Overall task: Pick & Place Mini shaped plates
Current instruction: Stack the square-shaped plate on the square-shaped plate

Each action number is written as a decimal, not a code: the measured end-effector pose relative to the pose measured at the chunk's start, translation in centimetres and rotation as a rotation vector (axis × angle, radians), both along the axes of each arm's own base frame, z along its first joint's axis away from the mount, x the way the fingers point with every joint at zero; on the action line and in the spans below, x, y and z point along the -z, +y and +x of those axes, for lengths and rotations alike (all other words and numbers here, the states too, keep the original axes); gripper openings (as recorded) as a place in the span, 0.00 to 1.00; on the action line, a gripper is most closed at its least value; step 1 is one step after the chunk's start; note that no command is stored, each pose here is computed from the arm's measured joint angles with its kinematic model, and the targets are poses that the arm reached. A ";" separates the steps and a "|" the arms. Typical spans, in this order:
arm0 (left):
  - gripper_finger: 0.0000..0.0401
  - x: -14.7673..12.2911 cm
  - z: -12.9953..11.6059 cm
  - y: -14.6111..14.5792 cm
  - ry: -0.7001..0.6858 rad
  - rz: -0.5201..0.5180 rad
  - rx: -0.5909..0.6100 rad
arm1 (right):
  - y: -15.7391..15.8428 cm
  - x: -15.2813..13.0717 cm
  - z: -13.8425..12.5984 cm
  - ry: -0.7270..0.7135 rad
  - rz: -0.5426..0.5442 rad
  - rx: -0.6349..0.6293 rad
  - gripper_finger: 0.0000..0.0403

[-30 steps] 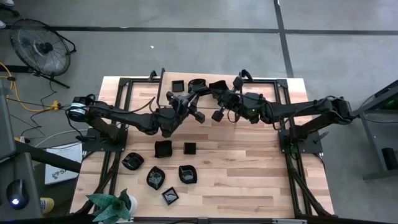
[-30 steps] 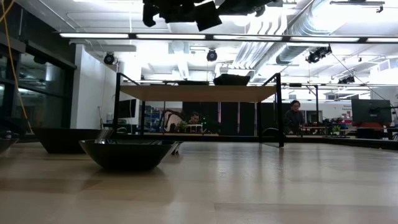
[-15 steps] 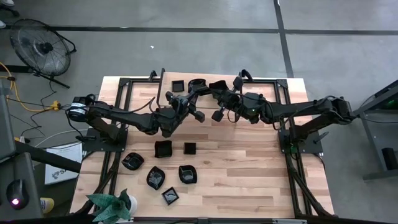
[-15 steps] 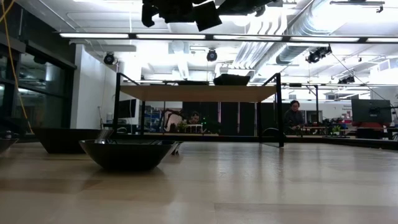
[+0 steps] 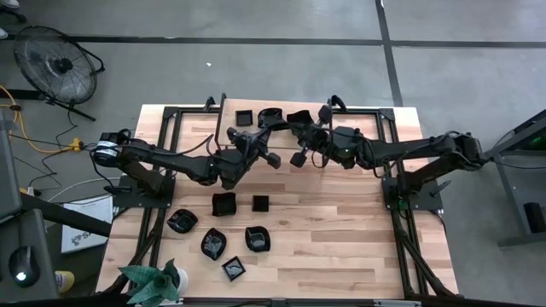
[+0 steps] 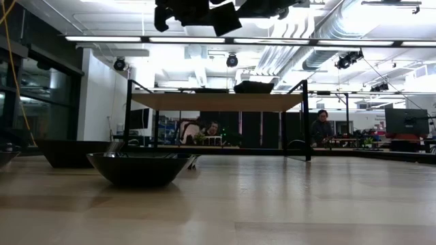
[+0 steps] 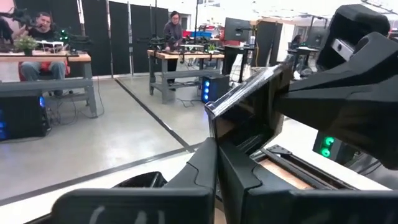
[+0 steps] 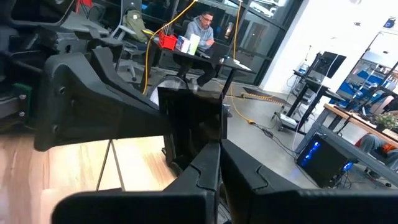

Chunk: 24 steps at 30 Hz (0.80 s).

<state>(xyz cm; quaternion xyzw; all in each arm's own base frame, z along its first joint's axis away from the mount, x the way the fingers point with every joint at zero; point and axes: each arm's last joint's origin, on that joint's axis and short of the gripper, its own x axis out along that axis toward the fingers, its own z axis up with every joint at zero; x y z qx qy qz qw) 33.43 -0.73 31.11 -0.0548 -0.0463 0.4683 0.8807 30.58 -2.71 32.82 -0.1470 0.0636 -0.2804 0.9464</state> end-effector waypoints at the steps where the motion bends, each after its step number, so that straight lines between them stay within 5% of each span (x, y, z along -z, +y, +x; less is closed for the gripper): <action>1: 0.00 0.0 0.0 0.0 0.005 -0.001 -0.008 | 0.0 0.0 0.0 0.003 0.000 0.001 0.03; 14: 0.00 -0.3 -0.6 0.2 0.023 0.001 -0.095 | -0.1 -0.2 -0.6 0.020 0.009 0.040 0.39; 24: 0.00 -3.7 -6.1 4.5 -0.017 -0.130 -0.071 | -1.7 -2.1 -4.3 -0.005 0.114 0.127 0.50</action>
